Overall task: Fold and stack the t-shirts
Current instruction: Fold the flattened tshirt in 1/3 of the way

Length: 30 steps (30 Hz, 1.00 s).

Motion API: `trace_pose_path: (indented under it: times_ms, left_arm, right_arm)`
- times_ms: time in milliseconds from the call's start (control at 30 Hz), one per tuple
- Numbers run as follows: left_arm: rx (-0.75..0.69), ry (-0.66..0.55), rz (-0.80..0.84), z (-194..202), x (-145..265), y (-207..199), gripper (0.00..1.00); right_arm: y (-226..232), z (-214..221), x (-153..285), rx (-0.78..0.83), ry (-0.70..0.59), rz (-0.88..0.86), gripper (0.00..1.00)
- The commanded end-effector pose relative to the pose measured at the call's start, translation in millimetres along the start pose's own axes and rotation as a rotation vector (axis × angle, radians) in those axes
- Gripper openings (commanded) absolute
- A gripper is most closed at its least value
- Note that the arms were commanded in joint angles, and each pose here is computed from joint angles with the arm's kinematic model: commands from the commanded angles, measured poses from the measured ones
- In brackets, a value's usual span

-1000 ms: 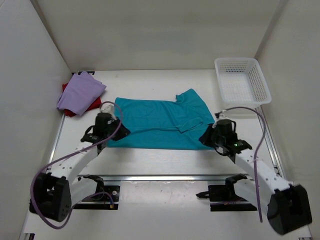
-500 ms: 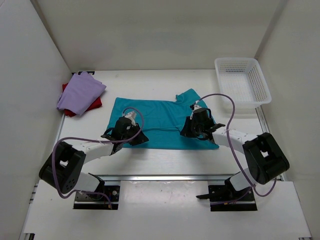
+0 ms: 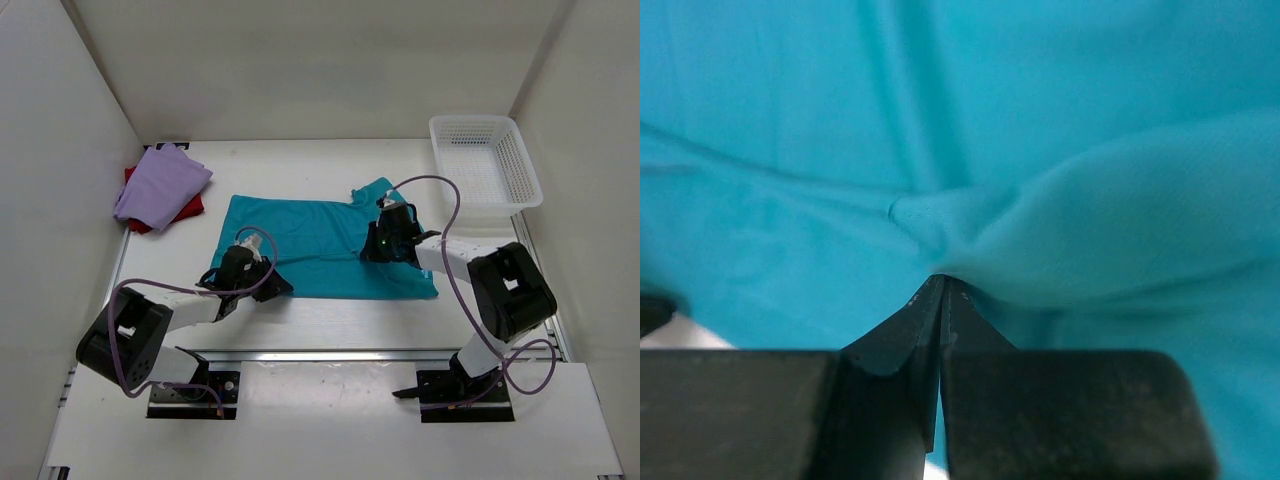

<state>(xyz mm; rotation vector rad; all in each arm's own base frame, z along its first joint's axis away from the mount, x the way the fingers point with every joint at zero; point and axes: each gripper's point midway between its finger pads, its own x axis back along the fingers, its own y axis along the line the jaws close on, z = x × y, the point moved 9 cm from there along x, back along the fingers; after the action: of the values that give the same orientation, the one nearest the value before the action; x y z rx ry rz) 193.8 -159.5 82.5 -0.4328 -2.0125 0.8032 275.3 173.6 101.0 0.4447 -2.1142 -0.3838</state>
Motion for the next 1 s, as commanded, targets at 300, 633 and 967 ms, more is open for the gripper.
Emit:
trace_pose_path:
  times_ms: [300,633,967]
  left_arm:
    - [0.044,-0.073,0.06,-13.9,9.0,-7.8,0.19]
    - [0.032,-0.156,0.075,-53.8,8.9,-39.3,0.22]
    - [0.15,-0.256,0.002,-120.2,13.8,-14.7,0.25]
  right_arm:
    - [5.8,-78.0,28.2,0.15,-0.231,0.03,0.04]
    - [-38.7,-155.0,8.2,0.056,-0.327,0.104,0.06]
    - [-94.3,-234.7,-77.0,0.054,-0.201,0.25,0.28]
